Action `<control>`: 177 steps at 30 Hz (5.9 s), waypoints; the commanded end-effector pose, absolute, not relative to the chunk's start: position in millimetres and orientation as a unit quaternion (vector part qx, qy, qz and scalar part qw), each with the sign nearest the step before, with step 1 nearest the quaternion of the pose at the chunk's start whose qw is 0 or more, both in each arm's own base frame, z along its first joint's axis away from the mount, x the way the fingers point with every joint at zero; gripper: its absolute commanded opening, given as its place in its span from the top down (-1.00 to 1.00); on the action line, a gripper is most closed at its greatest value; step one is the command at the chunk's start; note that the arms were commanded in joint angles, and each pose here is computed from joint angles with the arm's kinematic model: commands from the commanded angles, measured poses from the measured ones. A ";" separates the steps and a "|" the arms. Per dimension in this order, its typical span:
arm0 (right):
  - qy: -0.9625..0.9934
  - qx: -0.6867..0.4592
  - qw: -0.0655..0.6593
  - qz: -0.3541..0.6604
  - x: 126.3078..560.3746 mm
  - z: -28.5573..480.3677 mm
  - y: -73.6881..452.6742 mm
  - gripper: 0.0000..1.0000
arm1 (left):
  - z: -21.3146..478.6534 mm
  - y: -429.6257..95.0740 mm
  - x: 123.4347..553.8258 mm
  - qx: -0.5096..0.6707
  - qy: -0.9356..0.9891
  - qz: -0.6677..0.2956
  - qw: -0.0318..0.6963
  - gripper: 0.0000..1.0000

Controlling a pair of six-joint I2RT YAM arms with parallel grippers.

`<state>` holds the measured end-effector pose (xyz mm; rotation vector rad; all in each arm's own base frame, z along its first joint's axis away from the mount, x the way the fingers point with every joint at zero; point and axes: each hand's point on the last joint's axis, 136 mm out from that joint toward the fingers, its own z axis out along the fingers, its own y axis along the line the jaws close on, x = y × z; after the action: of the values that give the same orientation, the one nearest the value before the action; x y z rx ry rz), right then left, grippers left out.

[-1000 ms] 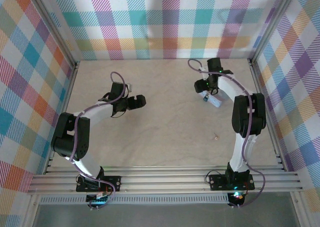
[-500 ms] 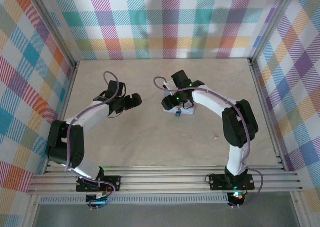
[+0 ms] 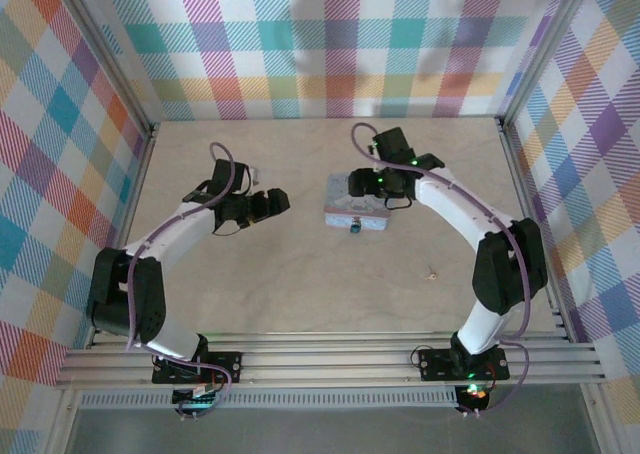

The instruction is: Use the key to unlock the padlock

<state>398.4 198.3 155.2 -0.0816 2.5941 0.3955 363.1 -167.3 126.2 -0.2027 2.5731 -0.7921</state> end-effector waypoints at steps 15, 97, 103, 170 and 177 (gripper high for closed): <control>0.957 0.056 0.173 0.228 421.7 93.3 186.3 -0.36 | 116.0 -283.1 427.5 -0.037 0.915 -0.368 0.163 -0.38; 0.972 0.229 0.061 0.005 217.5 41.0 38.5 -0.21 | 97.8 -317.3 325.6 0.095 0.945 -0.227 0.213 -0.37; 0.973 0.227 0.041 0.009 225.8 25.6 34.6 -0.06 | 98.9 -319.1 325.0 0.089 0.946 -0.225 0.218 -0.37; 0.847 -0.254 0.419 0.204 288.5 171.9 233.2 1.00 | 168.7 -379.6 316.1 0.021 0.867 -0.470 0.166 0.21; 0.858 -0.248 0.412 0.180 294.5 164.9 230.0 1.00 | 167.9 -376.9 312.8 0.028 0.874 -0.457 0.165 0.20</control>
<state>283.2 231.3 150.9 -0.6374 2.1895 0.5073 322.8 -370.6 161.7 0.0210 2.4723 -1.2960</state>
